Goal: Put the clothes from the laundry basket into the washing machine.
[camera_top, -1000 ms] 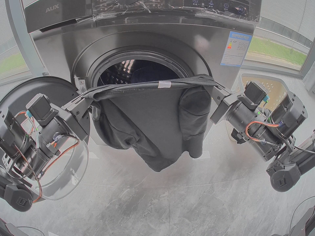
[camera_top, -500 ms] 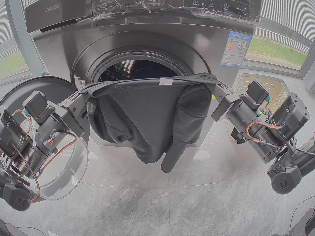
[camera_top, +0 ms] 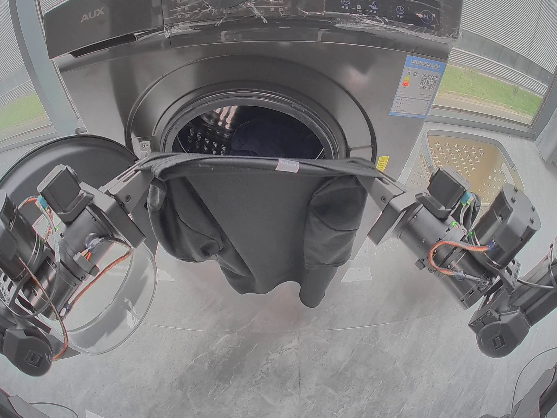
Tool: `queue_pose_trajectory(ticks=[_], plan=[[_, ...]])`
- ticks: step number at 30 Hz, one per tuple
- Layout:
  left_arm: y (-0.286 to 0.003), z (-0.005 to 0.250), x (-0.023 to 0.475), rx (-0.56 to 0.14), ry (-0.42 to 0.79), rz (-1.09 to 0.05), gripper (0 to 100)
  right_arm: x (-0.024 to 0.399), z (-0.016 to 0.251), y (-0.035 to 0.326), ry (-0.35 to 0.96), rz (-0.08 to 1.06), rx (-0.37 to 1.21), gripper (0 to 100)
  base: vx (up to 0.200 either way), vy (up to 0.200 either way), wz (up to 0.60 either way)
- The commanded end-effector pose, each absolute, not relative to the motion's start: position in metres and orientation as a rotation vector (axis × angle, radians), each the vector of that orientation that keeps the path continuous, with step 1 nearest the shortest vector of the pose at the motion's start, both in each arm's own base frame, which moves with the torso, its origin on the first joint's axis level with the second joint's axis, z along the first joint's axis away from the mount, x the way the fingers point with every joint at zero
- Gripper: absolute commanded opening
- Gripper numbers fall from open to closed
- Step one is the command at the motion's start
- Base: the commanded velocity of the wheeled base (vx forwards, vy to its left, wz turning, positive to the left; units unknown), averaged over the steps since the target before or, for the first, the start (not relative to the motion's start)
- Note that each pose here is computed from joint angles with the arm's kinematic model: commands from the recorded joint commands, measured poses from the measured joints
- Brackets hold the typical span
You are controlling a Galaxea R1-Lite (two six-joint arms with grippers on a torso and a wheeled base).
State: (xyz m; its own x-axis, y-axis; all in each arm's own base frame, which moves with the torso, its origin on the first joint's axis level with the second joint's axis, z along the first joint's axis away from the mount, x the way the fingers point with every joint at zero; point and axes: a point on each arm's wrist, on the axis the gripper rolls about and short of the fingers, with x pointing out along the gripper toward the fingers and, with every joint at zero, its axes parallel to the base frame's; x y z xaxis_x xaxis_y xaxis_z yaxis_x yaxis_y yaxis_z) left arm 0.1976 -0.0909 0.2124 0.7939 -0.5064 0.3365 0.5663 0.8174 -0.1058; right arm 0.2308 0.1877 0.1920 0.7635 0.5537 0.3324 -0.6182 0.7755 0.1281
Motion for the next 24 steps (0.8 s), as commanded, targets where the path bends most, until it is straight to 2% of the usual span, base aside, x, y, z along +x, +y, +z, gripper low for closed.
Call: queue_pose_trajectory(ticks=[1,19,24], plan=[[-0.088,0.204,0.196,-0.200,-0.268,-0.577,0,0.233,0.175,0.187,-0.224,0.625,0.215,0,0.000,0.000,0.00],[-0.092,0.200,0.194,-0.190,-0.258,-0.589,0,0.228,0.203,0.201,-0.333,0.658,0.274,0,0.000,0.000,0.00],[-0.091,0.200,0.197,-0.189,-0.254,-0.607,0,0.229,0.202,0.202,-0.331,0.661,0.272,0,0.000,0.000,0.00]])
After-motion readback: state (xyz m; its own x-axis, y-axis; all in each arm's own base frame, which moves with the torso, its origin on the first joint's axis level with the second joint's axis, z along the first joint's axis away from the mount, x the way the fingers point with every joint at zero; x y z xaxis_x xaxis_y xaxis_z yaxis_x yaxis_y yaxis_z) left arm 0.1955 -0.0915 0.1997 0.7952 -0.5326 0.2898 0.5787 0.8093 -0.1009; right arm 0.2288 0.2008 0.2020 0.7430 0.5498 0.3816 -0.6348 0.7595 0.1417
